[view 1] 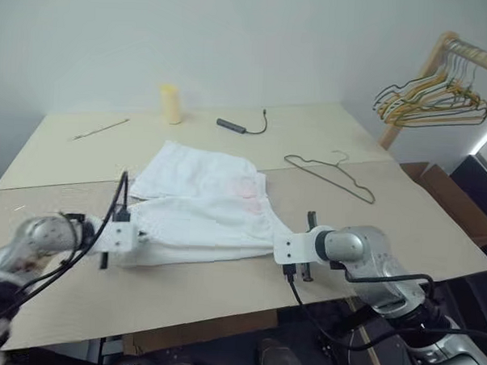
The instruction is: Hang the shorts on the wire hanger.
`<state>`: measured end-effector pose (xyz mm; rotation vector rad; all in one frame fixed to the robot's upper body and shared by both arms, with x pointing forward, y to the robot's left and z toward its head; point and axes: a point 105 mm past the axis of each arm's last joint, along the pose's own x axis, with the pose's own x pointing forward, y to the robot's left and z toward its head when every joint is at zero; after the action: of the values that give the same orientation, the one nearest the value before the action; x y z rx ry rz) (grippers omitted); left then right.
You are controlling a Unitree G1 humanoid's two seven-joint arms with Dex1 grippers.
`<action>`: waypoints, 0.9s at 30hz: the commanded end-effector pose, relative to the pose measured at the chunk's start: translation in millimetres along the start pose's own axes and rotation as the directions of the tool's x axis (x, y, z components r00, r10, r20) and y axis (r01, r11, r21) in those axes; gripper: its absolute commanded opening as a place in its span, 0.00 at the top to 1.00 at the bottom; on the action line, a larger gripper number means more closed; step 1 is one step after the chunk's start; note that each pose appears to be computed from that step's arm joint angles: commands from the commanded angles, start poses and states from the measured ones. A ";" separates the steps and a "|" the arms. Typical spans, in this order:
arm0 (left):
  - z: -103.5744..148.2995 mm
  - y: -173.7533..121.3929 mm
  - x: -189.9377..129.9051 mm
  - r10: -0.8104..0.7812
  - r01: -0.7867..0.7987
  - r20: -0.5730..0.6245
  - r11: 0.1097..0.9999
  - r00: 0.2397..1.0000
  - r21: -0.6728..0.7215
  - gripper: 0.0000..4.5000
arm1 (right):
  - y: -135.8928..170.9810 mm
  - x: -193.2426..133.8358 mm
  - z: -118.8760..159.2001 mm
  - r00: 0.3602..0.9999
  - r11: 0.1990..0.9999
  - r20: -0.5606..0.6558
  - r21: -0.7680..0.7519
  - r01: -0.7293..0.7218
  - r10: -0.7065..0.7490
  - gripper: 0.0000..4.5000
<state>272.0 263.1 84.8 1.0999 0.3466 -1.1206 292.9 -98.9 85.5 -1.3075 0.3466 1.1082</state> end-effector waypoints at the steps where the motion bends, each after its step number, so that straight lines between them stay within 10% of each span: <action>1: 7.7 -12.7 -31.6 -0.063 0.065 0.018 0.990 0.998 -0.124 1.00 | -3.8 -1.4 -16.5 0.998 1.000 -0.057 -0.008 0.007 -0.008 1.00; 20: 16.1 -75.1 -43.4 -0.299 0.269 -0.097 0.932 0.949 -0.241 1.00 | 24.0 -2.6 -11.0 0.982 0.948 0.107 -0.293 -0.120 0.158 1.00; 27: 22.3 -70.1 -52.9 -0.299 0.275 -0.060 0.927 0.952 -0.253 0.55 | 23.7 -19.0 -14.7 0.972 0.960 0.140 -0.235 -0.151 0.187 0.60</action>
<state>179.1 272.6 79.8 0.9007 0.7558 -1.2505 269.0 -120.2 67.2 -1.4252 0.2339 1.4394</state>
